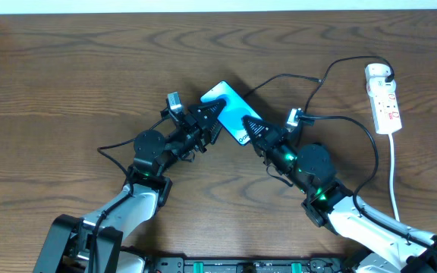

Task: Plug charger to phone and switch on socket
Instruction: 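Bring the phone back to center and grip it with both grippers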

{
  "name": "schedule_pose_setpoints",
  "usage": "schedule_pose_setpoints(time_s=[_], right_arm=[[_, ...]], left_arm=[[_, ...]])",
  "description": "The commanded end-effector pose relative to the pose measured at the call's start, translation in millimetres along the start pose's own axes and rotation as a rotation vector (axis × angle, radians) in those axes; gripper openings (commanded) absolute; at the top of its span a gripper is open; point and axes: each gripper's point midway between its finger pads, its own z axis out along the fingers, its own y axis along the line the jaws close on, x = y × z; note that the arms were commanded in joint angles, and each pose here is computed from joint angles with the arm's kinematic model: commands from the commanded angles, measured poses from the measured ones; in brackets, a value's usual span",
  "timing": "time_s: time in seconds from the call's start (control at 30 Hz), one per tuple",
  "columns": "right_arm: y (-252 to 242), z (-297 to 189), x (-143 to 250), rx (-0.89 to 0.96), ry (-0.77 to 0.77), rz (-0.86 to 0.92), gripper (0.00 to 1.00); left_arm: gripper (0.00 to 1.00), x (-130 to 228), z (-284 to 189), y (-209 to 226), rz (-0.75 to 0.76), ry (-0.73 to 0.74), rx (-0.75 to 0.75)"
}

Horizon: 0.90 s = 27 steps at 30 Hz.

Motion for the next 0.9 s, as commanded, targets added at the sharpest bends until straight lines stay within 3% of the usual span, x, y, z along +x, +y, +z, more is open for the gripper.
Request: schedule_pose_setpoints(time_s=[0.0,0.33,0.73,0.87], right_arm=[[4,2,23,-0.008,0.079,-0.005,0.01],[4,1,36,-0.007,0.132,-0.007,0.01],[4,0,50,-0.008,0.172,-0.013,0.01],[2,0,55,0.0,0.185,-0.013,0.03]], left_arm=[[0.47,-4,2,-12,0.028,-0.023,0.035],[0.38,-4,2,-12,0.029,-0.023,0.035],[0.12,-4,2,-12,0.029,-0.023,0.035],[0.08,-4,2,-12,0.029,-0.022,0.035]])
